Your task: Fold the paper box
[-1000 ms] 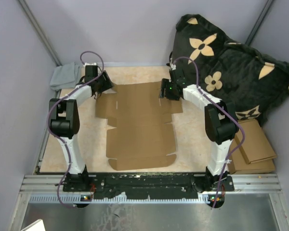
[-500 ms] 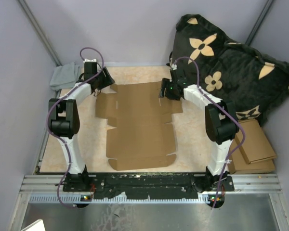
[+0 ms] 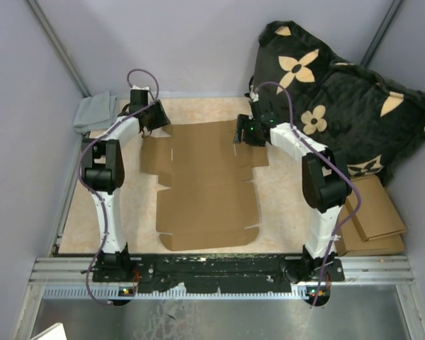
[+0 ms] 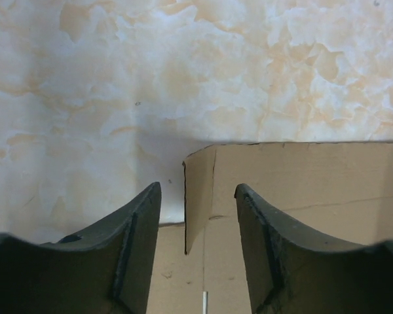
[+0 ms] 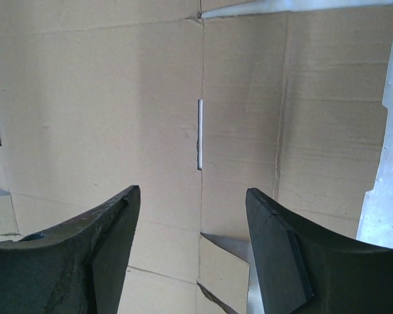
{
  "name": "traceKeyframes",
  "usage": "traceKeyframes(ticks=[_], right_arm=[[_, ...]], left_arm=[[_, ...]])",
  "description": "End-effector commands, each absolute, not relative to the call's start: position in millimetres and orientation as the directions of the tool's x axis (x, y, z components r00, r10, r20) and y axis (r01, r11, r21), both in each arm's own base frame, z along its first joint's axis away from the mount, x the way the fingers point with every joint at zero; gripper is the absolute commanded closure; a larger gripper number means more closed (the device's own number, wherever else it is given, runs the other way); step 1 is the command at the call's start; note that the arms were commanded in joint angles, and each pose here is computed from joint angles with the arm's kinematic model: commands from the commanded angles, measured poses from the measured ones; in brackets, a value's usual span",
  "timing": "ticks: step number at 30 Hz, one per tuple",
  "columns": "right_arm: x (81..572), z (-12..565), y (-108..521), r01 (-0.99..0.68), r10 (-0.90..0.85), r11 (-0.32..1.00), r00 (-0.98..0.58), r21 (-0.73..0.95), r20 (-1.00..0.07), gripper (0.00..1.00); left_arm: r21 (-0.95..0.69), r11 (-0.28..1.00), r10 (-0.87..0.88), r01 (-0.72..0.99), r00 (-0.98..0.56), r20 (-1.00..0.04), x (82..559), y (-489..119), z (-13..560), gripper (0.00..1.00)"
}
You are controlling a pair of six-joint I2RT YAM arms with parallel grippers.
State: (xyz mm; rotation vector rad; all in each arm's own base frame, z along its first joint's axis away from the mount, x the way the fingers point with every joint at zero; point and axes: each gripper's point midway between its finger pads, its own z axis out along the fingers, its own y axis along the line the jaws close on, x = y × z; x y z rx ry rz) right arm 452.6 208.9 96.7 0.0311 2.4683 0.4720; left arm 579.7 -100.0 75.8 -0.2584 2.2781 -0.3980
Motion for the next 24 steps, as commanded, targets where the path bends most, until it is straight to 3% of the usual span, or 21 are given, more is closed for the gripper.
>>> traceKeyframes(ticks=[1,7,24], right_arm=[[469.1,135.7,210.1,-0.127,0.136,0.930,-0.753,0.345,-0.644,0.34],[477.8,126.2,201.4,-0.063,0.158,0.945,-0.770,0.320,-0.619,0.34],[553.9,83.6,198.7,-0.061,0.126,0.955,-0.802,0.290,-0.584,0.36]], left_arm=[[-0.336,0.941,-0.258,-0.024,-0.691,-0.675,582.0,-105.5,71.2,0.52],[-0.350,0.936,-0.261,-0.016,-0.700,-0.665,573.3,-109.1,69.8,0.99],[-0.408,0.913,-0.257,0.018,-0.750,-0.609,522.7,-123.8,74.7,1.00]])
